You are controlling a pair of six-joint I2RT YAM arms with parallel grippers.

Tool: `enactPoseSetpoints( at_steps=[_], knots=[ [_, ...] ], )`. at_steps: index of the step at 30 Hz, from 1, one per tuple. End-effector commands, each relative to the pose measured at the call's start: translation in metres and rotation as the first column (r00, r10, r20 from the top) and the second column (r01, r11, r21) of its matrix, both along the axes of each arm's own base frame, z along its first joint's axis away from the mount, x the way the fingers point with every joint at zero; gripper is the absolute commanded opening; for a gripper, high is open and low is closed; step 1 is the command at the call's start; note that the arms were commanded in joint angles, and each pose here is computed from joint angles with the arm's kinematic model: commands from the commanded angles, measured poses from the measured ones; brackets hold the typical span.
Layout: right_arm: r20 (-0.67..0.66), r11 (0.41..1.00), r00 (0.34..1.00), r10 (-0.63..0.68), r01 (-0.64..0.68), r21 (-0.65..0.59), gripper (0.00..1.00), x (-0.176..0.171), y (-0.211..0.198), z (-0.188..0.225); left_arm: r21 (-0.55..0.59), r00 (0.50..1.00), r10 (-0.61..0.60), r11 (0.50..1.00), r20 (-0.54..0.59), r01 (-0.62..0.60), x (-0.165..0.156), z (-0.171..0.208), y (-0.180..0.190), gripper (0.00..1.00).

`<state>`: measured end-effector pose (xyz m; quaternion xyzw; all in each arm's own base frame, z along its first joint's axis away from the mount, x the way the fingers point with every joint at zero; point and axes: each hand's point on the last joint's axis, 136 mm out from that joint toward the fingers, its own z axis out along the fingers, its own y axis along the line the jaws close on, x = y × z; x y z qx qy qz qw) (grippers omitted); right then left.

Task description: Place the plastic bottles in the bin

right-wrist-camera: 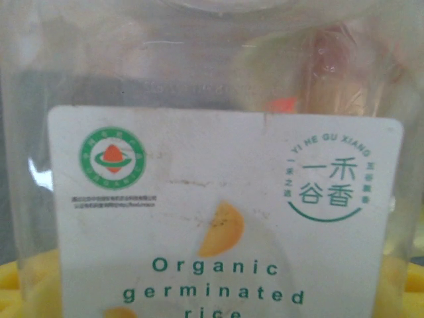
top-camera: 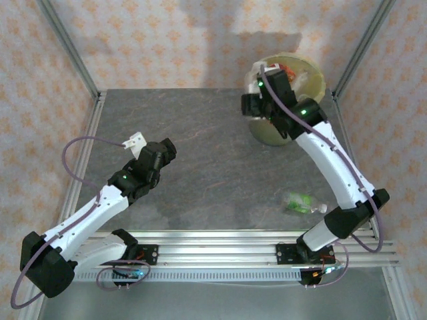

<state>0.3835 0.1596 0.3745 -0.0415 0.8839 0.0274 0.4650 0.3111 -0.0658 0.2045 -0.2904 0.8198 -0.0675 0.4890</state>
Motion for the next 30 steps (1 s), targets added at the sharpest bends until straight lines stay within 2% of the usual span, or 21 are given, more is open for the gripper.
enactPoseSetpoints(
  at_steps=[1, 8, 13, 21, 27, 30],
  knots=[
    [0.048, 0.984, 0.989, -0.139, 0.143, -0.108, 0.54, 0.022, -0.046, 0.013, -0.004, 0.999, 0.033, 0.999, 0.023, -0.033, -0.001, 0.006, 0.008, 1.00],
    [0.125, 0.953, 0.954, -0.273, 0.286, -0.098, 0.56, 0.061, -0.074, 0.029, 0.001, 0.999, 0.028, 1.000, 0.025, -0.028, -0.003, 0.008, 0.008, 1.00],
    [0.181, 0.889, 0.897, -0.403, 0.431, -0.156, 0.57, 0.087, -0.098, 0.033, -0.003, 0.999, 0.024, 1.000, 0.025, -0.023, -0.004, 0.008, 0.008, 1.00],
    [0.119, 0.861, 0.875, -0.470, 0.484, -0.158, 0.63, 0.121, -0.112, 0.011, 0.004, 0.999, 0.034, 0.999, 0.024, -0.034, -0.006, 0.007, 0.011, 1.00],
    [0.071, 0.841, 0.852, -0.519, 0.524, -0.132, 0.64, 0.131, -0.121, -0.013, 0.012, 0.999, 0.030, 0.999, 0.021, -0.030, -0.005, 0.006, 0.010, 1.00],
    [0.028, 0.836, 0.841, -0.541, 0.541, -0.096, 0.67, 0.130, -0.128, -0.023, 0.014, 0.999, 0.029, 0.999, 0.018, -0.029, -0.005, 0.006, 0.010, 1.00]
  ],
)
